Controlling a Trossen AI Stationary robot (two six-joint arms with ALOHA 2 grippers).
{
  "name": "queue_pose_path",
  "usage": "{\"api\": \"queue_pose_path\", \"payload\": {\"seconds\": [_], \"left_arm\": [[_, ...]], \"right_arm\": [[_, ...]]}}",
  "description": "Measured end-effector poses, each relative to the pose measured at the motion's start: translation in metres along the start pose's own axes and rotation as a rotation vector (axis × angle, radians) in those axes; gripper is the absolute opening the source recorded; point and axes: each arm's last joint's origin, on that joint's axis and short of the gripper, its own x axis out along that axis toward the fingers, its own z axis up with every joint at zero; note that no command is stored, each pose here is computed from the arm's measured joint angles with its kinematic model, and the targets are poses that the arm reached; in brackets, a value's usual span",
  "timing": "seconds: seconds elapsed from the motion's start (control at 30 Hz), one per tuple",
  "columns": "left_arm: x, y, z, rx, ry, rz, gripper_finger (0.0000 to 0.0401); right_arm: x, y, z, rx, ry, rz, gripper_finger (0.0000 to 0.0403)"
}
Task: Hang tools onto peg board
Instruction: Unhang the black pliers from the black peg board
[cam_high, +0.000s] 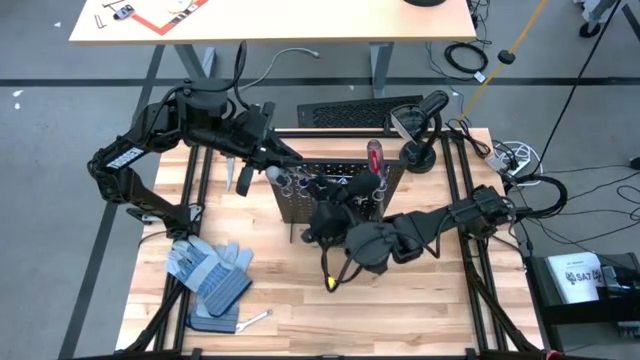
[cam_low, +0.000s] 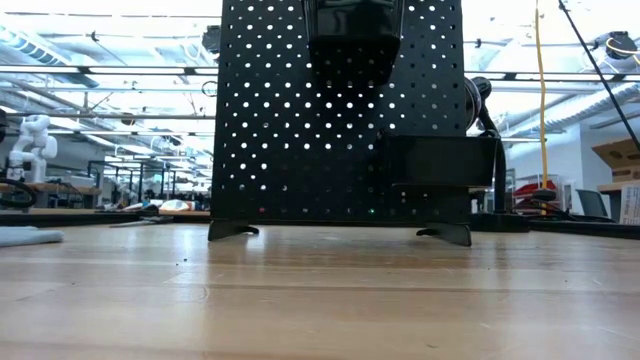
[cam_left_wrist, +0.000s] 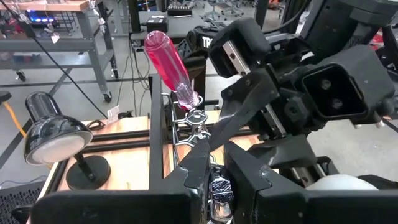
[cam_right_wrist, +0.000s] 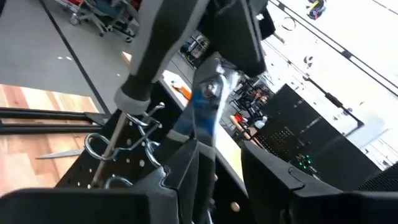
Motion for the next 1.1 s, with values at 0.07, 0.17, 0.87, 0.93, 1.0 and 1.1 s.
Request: {"api": "queue_pose_path", "payload": {"seconds": [0.07,0.17,0.87,0.93,1.0,1.1], "left_arm": [[0.0,0.0,0.0,-0.001,0.0,0.0,0.004],[0.0,0.0,0.0,-0.004,0.002,-0.002,0.004],[0.002,-0.004,0.0,-0.002,0.007,-0.004,0.004],[0.002,-0.004,0.0,-0.002,0.007,-0.004,0.004],[0.002,-0.004,0.0,-0.002,0.007,-0.005,0.0044],[0.002,-0.004,0.0,-0.001,0.003,-0.016,0.0061]], "right_arm": [[0.002,0.001,0.0,0.006,-0.012,0.021,0.0116],[0.002,0.003,-0.002,0.015,-0.014,0.039,0.0116],[0.021,0.002,-0.013,-0.001,0.046,0.001,0.0031],[0.021,0.002,-0.013,0.001,0.045,0.002,0.0031],[0.021,0.002,-0.013,0.011,0.042,0.01,0.0031],[0.021,0.002,-0.013,0.027,0.037,0.021,0.0031]]}}
